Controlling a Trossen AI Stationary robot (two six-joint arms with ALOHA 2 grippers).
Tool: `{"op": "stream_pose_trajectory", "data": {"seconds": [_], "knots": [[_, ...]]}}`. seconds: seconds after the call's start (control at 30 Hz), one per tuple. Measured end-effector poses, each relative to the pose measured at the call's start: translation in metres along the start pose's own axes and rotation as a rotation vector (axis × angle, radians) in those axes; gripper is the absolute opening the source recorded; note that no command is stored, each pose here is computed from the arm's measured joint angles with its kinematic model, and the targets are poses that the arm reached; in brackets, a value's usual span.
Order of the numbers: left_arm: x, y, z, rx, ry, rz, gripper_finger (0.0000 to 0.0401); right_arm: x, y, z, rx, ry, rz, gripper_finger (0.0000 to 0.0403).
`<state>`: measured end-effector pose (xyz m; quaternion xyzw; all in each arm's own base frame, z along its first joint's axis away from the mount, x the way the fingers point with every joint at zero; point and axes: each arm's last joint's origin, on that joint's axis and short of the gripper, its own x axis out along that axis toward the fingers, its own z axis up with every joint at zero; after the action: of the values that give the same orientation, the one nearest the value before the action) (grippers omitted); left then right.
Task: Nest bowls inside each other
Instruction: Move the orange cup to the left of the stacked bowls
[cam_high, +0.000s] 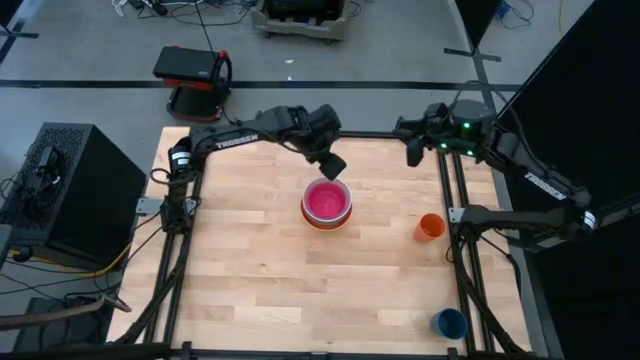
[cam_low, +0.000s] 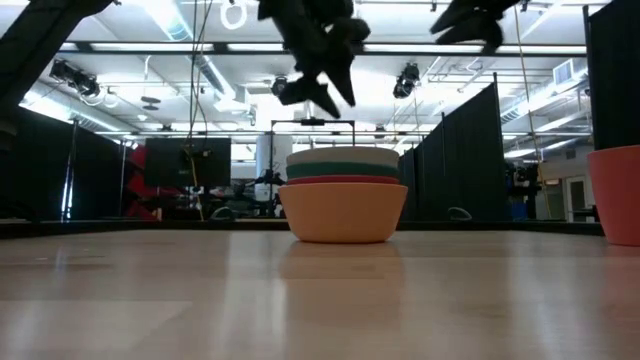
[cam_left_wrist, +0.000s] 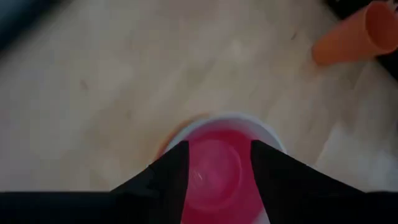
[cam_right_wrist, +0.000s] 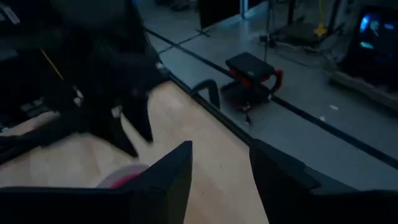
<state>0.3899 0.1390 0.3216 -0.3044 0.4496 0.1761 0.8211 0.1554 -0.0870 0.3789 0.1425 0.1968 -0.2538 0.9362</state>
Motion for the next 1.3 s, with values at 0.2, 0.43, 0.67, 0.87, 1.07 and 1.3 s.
{"op": "stream_pose_trajectory", "data": {"seconds": [0.2,0.43,0.67,0.87,1.07,1.3], "knots": [[-0.015,-0.002,0.01,0.072,-0.071,0.014,0.0158,-0.021,-0.002,-0.02,0.035,0.151,-0.01,0.0136],[-0.033,-0.003,0.02,0.149,-0.149,0.036,0.0158,-0.045,-0.005,-0.044,0.074,0.346,-0.022,0.0134],[-0.033,-0.003,0.02,0.15,-0.148,0.035,0.0158,-0.046,-0.004,-0.066,0.06,0.644,-0.041,0.0138],[-0.032,-0.004,0.02,0.15,-0.147,0.034,0.0158,-0.04,-0.005,-0.081,0.052,0.815,-0.061,0.0156],[-0.032,-0.004,0.02,0.15,-0.145,0.031,0.0158,-0.023,-0.007,-0.105,0.061,0.893,-0.048,0.0163],[-0.032,-0.004,0.02,0.15,-0.143,0.028,0.0158,-0.007,-0.01,-0.136,0.074,0.985,-0.036,0.0171]]}}
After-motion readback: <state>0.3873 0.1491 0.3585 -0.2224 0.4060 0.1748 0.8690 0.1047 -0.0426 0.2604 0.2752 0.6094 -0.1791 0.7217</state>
